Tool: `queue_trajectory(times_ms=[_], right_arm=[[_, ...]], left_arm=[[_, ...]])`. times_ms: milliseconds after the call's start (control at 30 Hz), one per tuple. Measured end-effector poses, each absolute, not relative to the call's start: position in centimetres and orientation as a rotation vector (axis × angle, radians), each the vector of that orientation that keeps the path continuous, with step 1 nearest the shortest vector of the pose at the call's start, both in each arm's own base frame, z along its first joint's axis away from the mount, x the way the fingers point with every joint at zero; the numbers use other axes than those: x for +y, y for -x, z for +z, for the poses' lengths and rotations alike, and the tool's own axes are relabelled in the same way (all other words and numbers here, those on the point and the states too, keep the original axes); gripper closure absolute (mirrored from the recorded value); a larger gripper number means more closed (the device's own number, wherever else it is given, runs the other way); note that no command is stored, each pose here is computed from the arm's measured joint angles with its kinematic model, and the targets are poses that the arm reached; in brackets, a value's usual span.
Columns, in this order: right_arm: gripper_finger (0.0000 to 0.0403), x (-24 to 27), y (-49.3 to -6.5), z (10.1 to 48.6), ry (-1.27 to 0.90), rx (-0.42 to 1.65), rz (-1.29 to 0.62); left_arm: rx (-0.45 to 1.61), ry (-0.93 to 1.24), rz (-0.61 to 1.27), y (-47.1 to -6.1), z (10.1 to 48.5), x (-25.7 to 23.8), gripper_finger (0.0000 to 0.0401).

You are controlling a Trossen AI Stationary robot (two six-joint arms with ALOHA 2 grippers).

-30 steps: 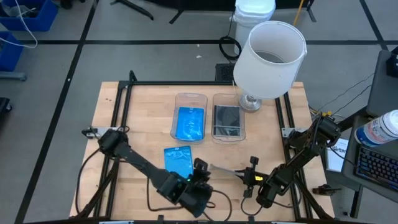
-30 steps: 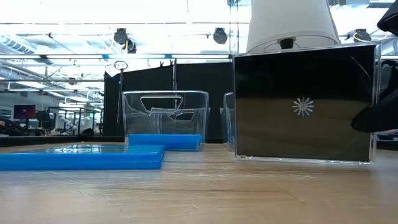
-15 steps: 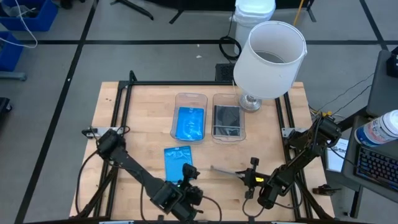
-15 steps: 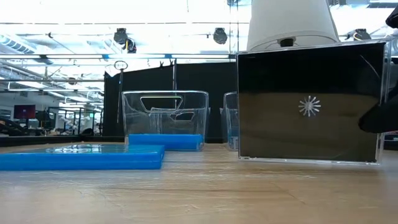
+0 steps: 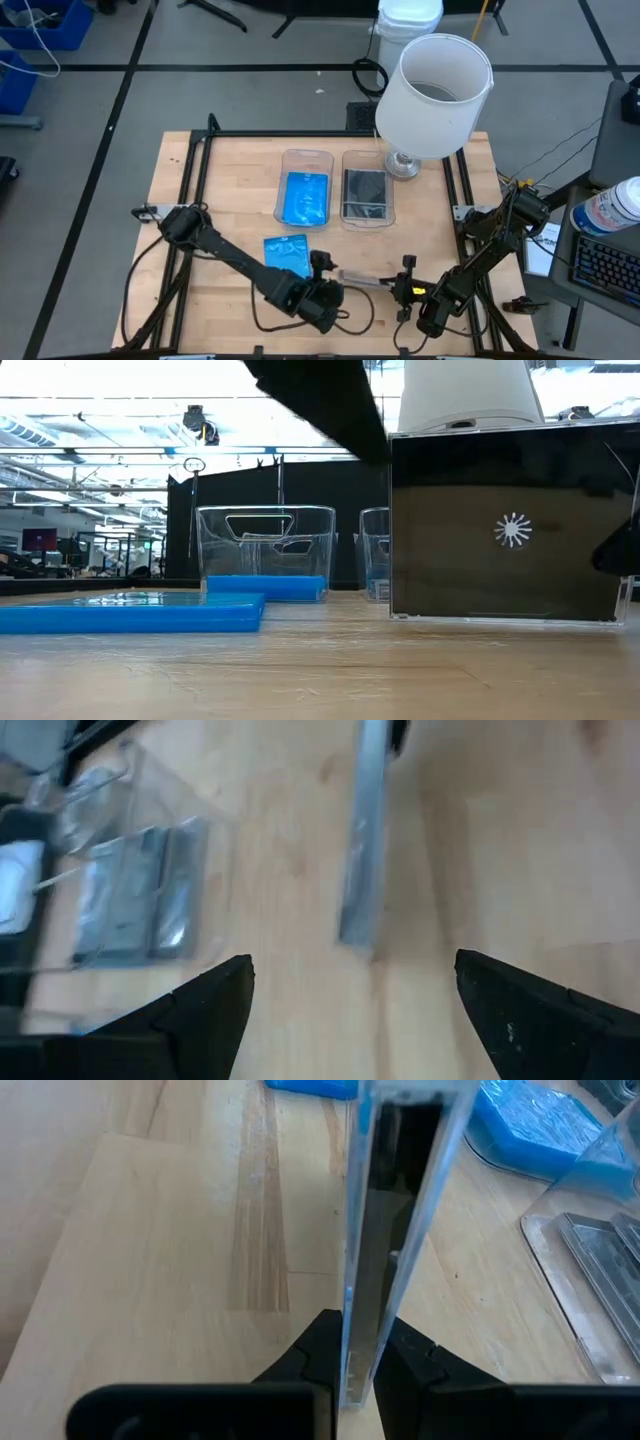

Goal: Pick & place jewel cases by type
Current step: Put the black cd case into the right transparent bin

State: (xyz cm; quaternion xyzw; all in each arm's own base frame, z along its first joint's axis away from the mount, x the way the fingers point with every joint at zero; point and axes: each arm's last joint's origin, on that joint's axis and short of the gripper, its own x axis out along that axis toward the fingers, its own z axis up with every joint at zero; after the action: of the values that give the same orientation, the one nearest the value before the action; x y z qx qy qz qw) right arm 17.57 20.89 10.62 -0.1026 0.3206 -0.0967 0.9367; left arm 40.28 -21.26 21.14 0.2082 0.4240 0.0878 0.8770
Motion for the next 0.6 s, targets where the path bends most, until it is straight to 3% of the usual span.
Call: queue_trajectory(times_ms=[267, 600], right_arm=[[0.0374, 20.9, -17.6, 10.6, 0.216, 0.657, -0.194], [0.0374, 20.9, -17.6, 10.6, 0.215, 0.656, -0.193]], left_arm=[[0.785, -0.437, 0.027, -41.5, 21.9, -22.0, 0.0082], [0.810, -0.397, 0.050, -42.4, 21.8, -20.0, 0.0185]])
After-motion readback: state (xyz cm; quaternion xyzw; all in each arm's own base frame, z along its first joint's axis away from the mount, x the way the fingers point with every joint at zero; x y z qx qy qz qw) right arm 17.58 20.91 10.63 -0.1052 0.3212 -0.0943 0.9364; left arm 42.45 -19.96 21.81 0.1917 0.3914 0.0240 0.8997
